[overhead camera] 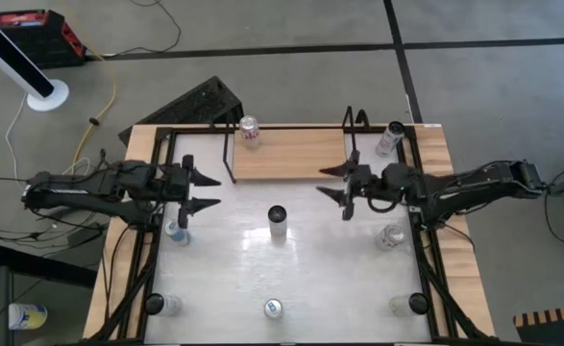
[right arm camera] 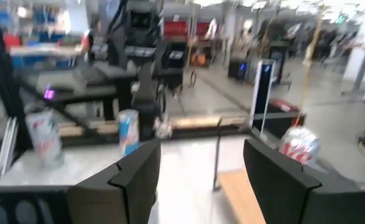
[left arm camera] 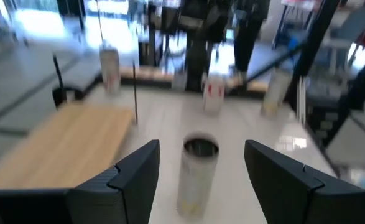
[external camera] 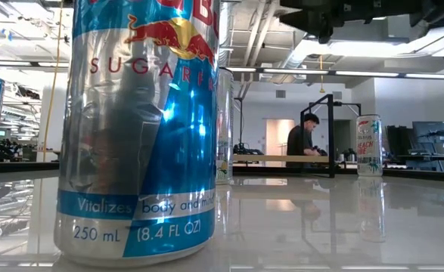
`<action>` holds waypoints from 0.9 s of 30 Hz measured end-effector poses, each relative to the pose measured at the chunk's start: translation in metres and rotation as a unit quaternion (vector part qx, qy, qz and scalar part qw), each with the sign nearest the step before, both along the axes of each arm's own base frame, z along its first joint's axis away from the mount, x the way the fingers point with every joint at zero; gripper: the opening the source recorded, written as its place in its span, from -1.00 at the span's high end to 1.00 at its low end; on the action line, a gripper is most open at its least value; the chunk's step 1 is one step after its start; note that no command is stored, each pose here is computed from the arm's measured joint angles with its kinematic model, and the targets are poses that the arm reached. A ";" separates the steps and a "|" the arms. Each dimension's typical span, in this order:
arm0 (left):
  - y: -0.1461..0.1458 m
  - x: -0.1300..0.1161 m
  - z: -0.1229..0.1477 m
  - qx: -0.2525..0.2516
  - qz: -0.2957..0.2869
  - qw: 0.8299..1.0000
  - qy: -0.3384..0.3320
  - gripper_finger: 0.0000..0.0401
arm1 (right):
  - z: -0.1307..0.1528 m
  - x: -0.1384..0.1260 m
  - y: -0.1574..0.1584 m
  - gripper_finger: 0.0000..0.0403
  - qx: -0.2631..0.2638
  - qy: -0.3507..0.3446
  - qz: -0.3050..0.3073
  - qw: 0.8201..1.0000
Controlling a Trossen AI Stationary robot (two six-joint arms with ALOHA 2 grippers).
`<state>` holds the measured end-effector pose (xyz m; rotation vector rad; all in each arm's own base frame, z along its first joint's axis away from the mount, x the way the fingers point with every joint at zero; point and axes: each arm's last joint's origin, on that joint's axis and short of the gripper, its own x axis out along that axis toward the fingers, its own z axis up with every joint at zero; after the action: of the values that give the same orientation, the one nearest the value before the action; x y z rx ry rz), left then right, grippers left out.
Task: Place canned beverage on shelf
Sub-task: Put the top left blue soda can on the shelf
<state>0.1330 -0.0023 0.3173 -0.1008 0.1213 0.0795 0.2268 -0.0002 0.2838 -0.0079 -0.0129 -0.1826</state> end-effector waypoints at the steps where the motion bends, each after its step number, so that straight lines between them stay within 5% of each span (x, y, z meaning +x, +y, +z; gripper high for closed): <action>1: 0.000 -0.002 -0.003 0.001 -0.003 1.000 0.017 -0.10 | -0.002 0.003 0.001 -0.27 0.000 0.008 0.003 1.000; 6: -0.002 -0.011 -0.009 0.003 -0.011 0.999 0.050 -0.10 | -0.001 0.020 0.008 -0.27 0.050 0.021 0.014 0.998; 14: -0.003 -0.026 -0.019 -0.001 -0.017 0.999 0.040 -0.10 | 0.011 0.032 0.034 -0.27 0.099 0.139 0.047 0.984; 27: -0.003 -0.027 -0.049 0.004 -0.020 1.000 -0.015 -0.09 | 0.007 0.009 0.069 -0.27 0.128 0.259 0.078 0.954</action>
<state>0.1061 -0.0056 0.2679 -0.0907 0.0927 0.0394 0.2354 0.0693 0.2911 0.2048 0.5344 -0.0175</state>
